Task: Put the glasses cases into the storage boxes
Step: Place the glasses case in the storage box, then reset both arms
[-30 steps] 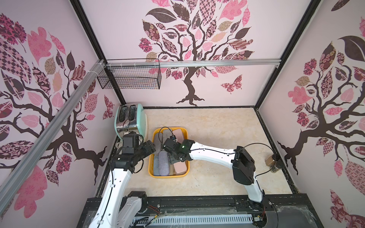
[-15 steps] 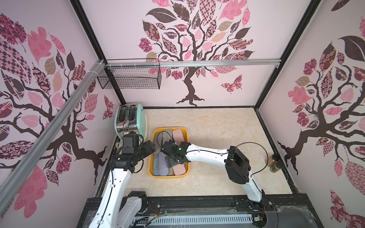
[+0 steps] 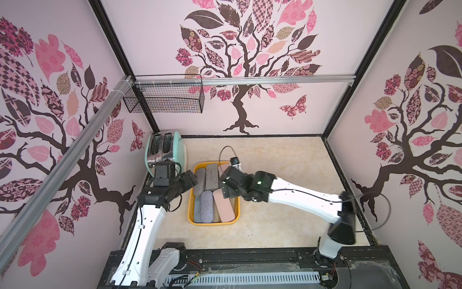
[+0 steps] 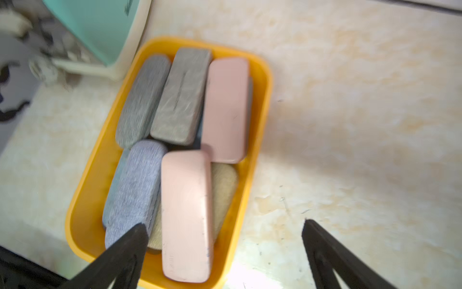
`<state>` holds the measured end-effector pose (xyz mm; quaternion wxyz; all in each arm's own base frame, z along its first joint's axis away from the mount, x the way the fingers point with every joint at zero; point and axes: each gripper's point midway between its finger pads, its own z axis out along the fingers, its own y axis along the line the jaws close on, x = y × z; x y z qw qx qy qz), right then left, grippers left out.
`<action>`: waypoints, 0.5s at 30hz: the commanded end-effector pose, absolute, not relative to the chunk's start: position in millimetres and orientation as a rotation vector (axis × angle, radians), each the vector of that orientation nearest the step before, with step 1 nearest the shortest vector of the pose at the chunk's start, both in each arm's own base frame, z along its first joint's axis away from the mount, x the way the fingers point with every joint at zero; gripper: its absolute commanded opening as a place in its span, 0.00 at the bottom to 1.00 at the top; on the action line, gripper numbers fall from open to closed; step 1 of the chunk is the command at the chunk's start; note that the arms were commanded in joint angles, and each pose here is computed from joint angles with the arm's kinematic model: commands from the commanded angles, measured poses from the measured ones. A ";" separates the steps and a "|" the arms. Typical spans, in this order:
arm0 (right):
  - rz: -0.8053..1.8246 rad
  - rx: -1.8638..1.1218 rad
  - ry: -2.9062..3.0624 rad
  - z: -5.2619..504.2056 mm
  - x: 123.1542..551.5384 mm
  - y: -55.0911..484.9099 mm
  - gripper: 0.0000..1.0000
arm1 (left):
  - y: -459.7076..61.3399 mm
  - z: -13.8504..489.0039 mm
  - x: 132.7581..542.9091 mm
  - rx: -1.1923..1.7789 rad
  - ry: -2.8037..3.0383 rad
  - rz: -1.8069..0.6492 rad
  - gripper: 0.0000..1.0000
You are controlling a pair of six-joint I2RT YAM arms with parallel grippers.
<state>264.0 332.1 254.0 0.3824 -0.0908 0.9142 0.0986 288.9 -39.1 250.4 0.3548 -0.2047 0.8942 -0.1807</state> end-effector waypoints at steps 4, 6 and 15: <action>-0.015 0.088 2.028 281.6 296.1 168.4 0.99 | 7.6 343.3 316.9 -0.457 1.992 -0.152 0.84; -0.178 0.030 1.908 263.2 290.9 137.7 1.00 | 29.7 332.2 322.7 -0.446 1.930 0.024 0.85; -0.391 0.422 1.798 189.3 319.1 -15.1 1.00 | 83.0 180.9 339.6 -0.332 1.923 0.423 0.97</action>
